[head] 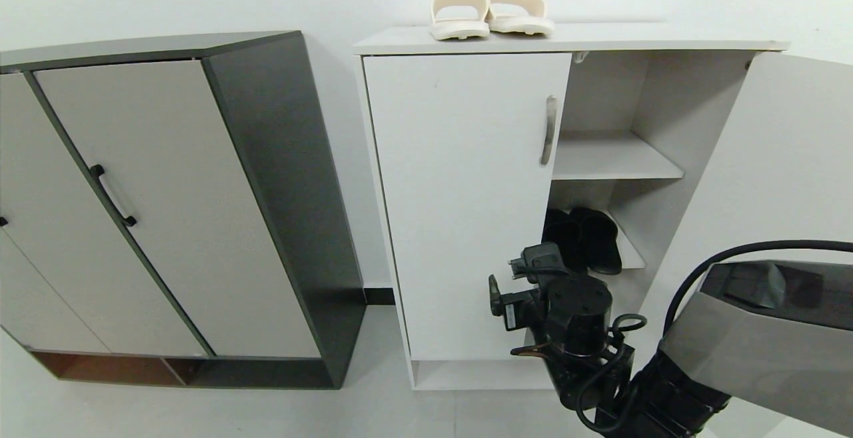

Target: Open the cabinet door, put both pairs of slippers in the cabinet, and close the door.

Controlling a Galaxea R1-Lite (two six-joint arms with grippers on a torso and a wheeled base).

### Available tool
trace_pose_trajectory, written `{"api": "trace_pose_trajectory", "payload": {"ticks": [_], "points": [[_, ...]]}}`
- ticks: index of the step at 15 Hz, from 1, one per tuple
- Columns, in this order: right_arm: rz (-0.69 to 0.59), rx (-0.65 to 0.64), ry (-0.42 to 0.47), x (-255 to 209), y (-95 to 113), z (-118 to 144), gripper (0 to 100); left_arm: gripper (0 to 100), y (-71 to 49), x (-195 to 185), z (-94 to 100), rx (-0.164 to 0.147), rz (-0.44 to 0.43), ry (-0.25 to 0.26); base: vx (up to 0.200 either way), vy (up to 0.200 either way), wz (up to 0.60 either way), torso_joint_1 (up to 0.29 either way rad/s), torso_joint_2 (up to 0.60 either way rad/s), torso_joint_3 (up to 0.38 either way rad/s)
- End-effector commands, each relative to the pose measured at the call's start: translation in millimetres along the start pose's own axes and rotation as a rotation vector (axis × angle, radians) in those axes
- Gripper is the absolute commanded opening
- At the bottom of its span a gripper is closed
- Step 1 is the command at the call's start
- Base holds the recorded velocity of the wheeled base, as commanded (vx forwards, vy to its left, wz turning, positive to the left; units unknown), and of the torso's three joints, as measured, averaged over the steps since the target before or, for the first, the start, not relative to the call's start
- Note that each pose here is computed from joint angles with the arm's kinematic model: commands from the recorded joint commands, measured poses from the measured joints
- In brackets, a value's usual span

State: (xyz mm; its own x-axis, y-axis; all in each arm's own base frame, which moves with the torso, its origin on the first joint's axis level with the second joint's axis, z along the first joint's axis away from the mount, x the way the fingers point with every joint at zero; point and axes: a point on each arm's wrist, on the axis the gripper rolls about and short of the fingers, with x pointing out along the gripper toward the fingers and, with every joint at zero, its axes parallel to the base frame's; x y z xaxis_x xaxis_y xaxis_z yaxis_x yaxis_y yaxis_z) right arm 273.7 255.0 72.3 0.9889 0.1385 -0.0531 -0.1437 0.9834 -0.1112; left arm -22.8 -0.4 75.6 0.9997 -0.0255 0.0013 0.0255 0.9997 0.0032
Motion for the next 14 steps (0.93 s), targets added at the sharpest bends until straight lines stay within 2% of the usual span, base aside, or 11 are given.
{"api": "trace_pose_trajectory", "payload": {"ticks": [1,5,9,14], "points": [[0.004,-0.014,0.003,-0.5,0.9,-3.3,100,0,0.0,0.1,0.1,0.0,0.001,0.001,0.0,0.0,0.0,0.0,0.0,0.0],[0.015,-0.016,-0.002,-0.3,1.3,-3.7,100,0,0.0,0.0,0.0,0.0,0.001,0.0,0.0,0.0,0.0,0.001,-0.03,-0.024],[0.015,-0.017,-0.002,-0.1,1.5,-3.5,100,0,0.0,0.1,0.1,0.0,0.001,0.001,0.0,0.0,0.0,0.019,-0.24,-0.327],[0.015,-0.018,-0.001,-0.3,1.3,-3.8,100,0,0.0,0.1,0.1,0.0,0.001,0.001,0.0,0.0,0.0,0.081,-0.51,-0.352]]}}
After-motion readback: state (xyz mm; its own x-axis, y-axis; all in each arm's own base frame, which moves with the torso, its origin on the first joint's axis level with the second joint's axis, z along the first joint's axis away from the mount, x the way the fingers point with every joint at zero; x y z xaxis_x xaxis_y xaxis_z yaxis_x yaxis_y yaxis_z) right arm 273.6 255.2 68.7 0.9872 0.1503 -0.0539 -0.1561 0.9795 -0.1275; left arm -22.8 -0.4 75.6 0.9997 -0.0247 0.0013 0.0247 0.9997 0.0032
